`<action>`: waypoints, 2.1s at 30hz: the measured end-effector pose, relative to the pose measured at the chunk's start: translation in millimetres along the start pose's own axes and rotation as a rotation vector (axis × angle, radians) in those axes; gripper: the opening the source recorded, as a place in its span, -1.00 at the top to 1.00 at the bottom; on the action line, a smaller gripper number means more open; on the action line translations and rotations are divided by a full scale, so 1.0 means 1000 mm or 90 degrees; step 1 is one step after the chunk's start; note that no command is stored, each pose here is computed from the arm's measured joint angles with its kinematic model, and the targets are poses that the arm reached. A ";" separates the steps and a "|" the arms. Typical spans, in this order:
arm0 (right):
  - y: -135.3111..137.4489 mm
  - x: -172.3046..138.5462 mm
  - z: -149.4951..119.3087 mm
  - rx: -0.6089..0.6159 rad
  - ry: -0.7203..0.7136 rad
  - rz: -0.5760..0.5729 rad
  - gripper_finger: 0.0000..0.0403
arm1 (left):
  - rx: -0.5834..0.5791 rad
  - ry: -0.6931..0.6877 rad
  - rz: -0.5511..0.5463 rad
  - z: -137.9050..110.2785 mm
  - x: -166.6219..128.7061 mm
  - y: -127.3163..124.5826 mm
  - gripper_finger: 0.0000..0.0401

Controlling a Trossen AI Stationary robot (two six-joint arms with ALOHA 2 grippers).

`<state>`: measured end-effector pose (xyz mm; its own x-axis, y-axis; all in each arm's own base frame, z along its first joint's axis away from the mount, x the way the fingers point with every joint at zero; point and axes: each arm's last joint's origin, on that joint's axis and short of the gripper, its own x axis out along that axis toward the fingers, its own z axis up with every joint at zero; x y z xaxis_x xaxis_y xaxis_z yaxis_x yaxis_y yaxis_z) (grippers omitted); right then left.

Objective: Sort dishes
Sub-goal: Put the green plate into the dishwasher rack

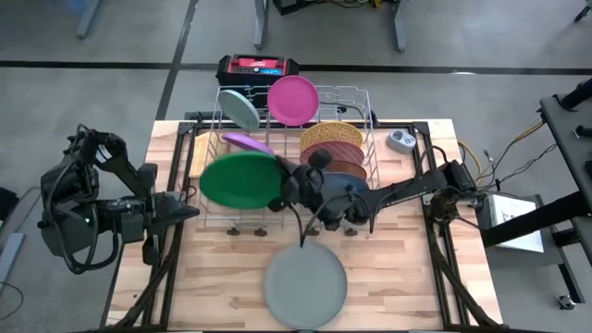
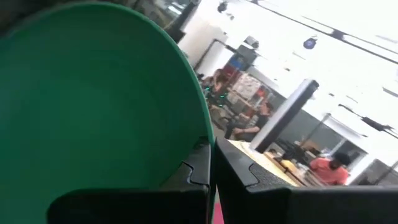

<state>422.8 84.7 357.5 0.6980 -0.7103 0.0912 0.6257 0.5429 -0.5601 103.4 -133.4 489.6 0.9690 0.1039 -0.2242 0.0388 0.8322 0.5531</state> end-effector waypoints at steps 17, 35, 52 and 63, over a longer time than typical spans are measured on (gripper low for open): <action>0.012 0.004 -0.029 -0.031 -0.006 0.025 1.00 | 0.000 0.001 0.000 0.000 0.000 0.000 1.00; 0.027 0.003 -0.056 -0.009 -0.014 0.092 1.00 | 0.006 0.007 -0.001 -0.002 0.002 -0.004 1.00; 0.037 -0.001 -0.075 -0.046 0.039 0.130 0.96 | 0.002 0.008 -0.001 -0.002 0.002 -0.005 1.00; 0.039 -0.004 -0.075 -0.050 0.038 0.137 0.69 | -0.013 0.010 -0.001 -0.003 0.002 -0.004 1.00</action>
<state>418.4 74.8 273.2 0.7892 -0.6082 -0.0846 0.4337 0.6497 -0.6243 104.5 -135.3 484.3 0.9651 0.1103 -0.2377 0.0356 0.8436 0.5358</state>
